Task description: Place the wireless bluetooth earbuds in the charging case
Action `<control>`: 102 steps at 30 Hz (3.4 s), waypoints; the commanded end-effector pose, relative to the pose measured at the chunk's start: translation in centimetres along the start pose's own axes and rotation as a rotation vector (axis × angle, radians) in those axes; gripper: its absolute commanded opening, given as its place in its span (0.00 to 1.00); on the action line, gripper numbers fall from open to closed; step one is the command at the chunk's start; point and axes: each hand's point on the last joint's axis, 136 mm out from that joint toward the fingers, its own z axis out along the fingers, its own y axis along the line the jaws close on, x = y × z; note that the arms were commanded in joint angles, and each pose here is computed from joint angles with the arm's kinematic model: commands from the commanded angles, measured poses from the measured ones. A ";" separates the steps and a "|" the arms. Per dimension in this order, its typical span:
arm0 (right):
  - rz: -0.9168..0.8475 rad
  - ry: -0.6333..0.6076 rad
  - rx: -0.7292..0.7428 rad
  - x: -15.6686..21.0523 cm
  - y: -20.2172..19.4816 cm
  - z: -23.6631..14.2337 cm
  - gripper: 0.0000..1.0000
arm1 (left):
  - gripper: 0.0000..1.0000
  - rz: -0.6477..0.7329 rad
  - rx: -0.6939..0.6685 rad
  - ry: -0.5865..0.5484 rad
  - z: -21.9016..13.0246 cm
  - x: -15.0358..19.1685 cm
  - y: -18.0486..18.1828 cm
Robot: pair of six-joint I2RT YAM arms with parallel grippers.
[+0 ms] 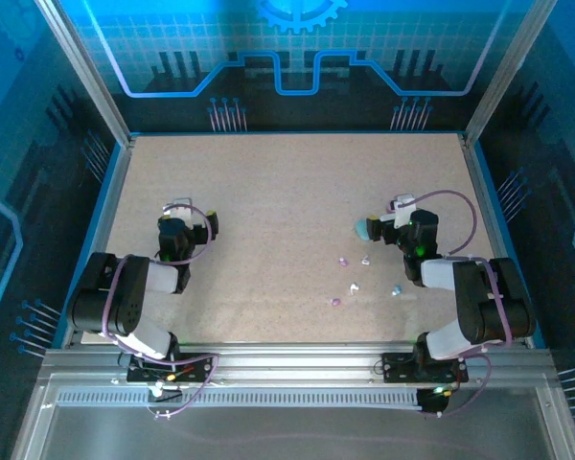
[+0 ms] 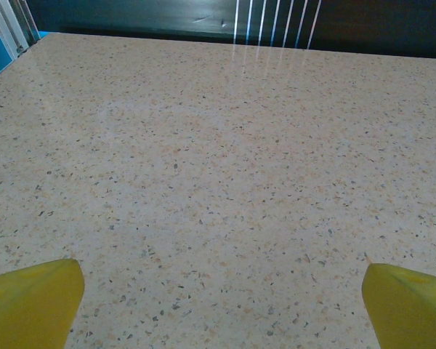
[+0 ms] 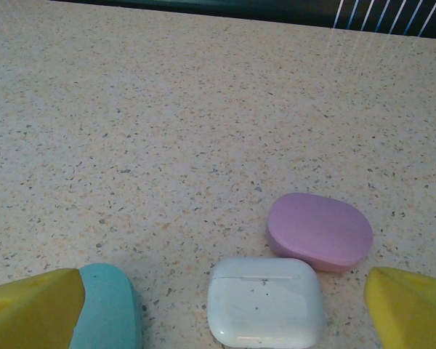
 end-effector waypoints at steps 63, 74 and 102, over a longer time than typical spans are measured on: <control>0.163 0.864 -0.129 3.2 7.3 1.5 0.76 | 0.99 -0.419 0.393 0.291 -3.9 -7.1 -14.5; 0.052 0.918 -0.125 5.3 8.1 1.8 0.66 | 0.99 -0.382 0.385 0.281 -3.9 -7.2 -14.5; -0.034 0.707 -0.231 0.2 11.1 0.8 0.42 | 0.95 -0.475 0.537 0.295 -5.6 -9.3 -17.0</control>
